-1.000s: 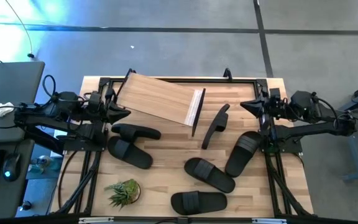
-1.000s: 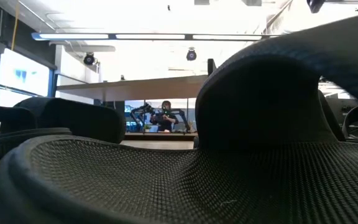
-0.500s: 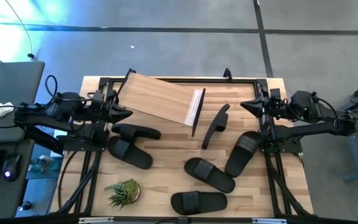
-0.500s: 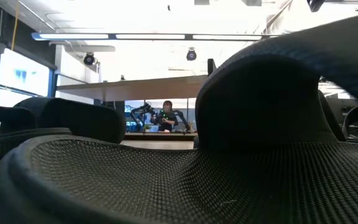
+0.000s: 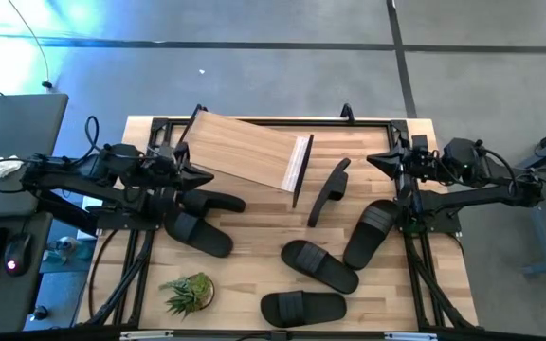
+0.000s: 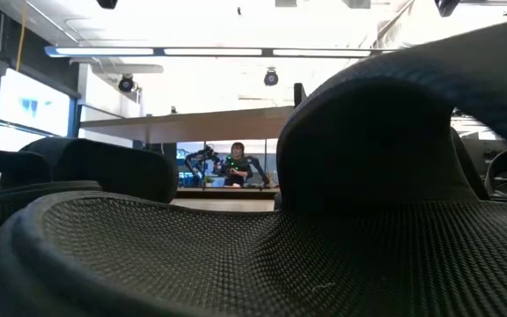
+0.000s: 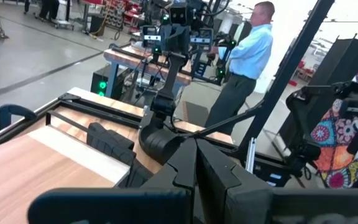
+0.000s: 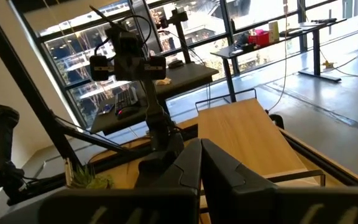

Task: Pick and place slides into the shelf
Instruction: Adjust the shelf

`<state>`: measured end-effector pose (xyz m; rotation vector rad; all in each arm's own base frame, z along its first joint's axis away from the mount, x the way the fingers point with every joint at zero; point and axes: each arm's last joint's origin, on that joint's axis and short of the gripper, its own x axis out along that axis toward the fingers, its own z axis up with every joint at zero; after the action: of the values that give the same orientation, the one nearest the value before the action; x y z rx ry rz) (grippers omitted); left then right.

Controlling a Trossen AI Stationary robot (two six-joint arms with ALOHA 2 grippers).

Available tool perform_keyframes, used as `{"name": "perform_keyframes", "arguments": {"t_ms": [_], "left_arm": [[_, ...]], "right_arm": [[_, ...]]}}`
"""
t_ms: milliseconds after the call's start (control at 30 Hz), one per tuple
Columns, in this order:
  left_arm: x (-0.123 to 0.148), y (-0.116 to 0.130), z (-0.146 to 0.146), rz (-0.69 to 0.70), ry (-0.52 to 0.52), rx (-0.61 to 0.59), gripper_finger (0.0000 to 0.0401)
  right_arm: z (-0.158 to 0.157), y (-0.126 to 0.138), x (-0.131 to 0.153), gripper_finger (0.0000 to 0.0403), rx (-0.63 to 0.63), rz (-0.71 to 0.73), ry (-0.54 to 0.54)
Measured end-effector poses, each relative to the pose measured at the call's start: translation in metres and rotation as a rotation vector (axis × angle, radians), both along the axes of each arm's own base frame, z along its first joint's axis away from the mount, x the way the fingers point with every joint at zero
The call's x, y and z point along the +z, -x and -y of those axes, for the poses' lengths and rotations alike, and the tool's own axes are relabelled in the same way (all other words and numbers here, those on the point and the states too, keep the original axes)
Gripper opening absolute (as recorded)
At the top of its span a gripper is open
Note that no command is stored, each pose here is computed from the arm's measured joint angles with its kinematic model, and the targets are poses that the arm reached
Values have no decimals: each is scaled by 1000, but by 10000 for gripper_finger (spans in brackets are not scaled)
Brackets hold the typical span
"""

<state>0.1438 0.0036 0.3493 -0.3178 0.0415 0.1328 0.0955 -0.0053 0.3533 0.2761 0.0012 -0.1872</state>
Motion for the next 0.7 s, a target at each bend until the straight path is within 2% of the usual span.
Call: {"name": "perform_keyframes", "arguments": {"t_ms": [400, 467, 567, 600, 700], "left_arm": [[-4, -7, 0, -29, 1, -9, 1], [-4, -8, 1, -31, 2, -22, 1], [-4, -7, 1, -28, 2, -23, 1], [-4, -8, 1, -29, 2, -23, 1], [-4, -7, 1, -28, 2, -23, 1]], "right_arm": [[0, 0, 1, 0, -1, 11, -14], [0, 0, 2, 0, -1, 37, -82], [0, -3, 13, 0, -1, 174, -194], [0, -3, 19, 0, 26, 231, -187], [-5, -3, 34, 0, 169, 356, -51]]}}
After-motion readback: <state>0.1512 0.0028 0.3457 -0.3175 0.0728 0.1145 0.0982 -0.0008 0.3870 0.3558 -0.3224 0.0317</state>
